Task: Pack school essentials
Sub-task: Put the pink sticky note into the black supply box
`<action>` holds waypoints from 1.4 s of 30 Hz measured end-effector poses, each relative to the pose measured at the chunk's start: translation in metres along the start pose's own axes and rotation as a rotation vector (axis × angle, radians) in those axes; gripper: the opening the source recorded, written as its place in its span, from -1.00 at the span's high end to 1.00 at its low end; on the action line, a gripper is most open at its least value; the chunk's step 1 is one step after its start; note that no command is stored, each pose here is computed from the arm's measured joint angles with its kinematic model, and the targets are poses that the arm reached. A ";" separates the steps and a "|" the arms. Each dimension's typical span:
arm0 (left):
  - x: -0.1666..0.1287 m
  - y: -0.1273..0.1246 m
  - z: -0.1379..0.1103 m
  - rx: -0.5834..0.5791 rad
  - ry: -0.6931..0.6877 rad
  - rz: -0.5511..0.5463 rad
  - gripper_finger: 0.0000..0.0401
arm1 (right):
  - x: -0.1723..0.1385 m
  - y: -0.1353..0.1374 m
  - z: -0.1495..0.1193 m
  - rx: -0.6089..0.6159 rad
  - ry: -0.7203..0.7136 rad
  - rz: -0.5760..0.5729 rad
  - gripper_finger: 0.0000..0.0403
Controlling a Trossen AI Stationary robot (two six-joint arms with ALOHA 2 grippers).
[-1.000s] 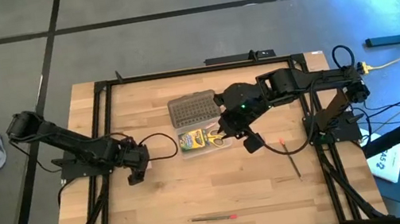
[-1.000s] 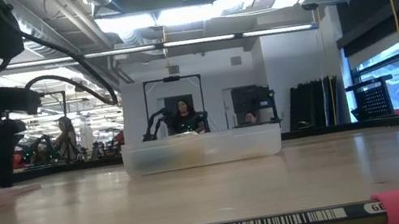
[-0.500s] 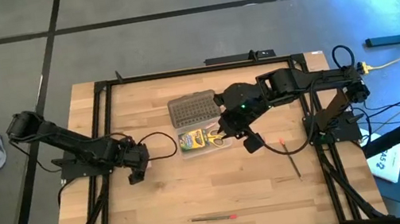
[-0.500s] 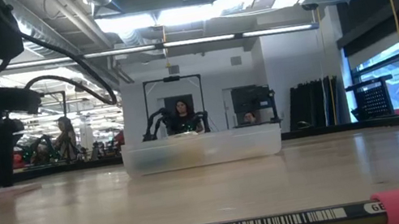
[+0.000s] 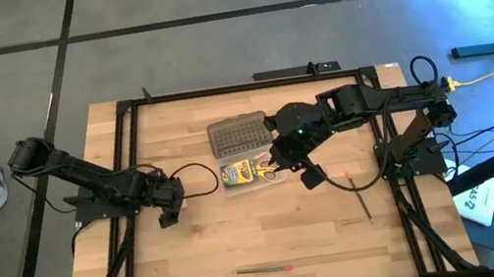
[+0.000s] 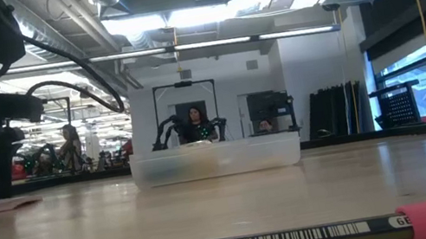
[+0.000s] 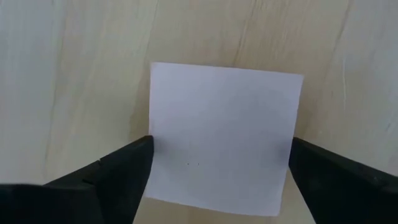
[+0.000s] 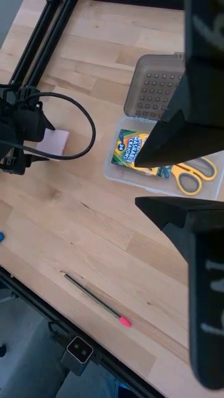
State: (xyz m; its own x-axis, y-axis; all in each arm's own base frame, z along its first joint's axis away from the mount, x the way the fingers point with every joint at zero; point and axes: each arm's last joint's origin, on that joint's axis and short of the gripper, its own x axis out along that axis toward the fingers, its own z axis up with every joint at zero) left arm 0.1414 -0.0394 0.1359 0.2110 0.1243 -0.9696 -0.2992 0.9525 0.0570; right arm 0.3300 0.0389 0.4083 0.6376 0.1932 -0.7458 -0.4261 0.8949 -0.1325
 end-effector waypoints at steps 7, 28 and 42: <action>0.000 0.000 0.000 -0.045 -0.004 0.009 -0.72 | 0.000 0.000 0.000 0.000 0.000 0.000 0.56; 0.000 0.000 0.001 -0.052 -0.020 0.018 -0.97 | 0.000 0.000 0.000 0.000 0.000 0.000 0.56; -0.014 0.000 0.007 0.031 0.011 0.038 -0.99 | 0.000 0.000 0.000 0.000 0.000 0.000 0.56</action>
State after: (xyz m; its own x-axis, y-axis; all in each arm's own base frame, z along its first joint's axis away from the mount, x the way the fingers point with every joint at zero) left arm 0.1448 -0.0398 0.1509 0.1894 0.1577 -0.9692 -0.2782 0.9552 0.1011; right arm 0.3300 0.0390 0.4083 0.6374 0.1934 -0.7458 -0.4262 0.8949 -0.1322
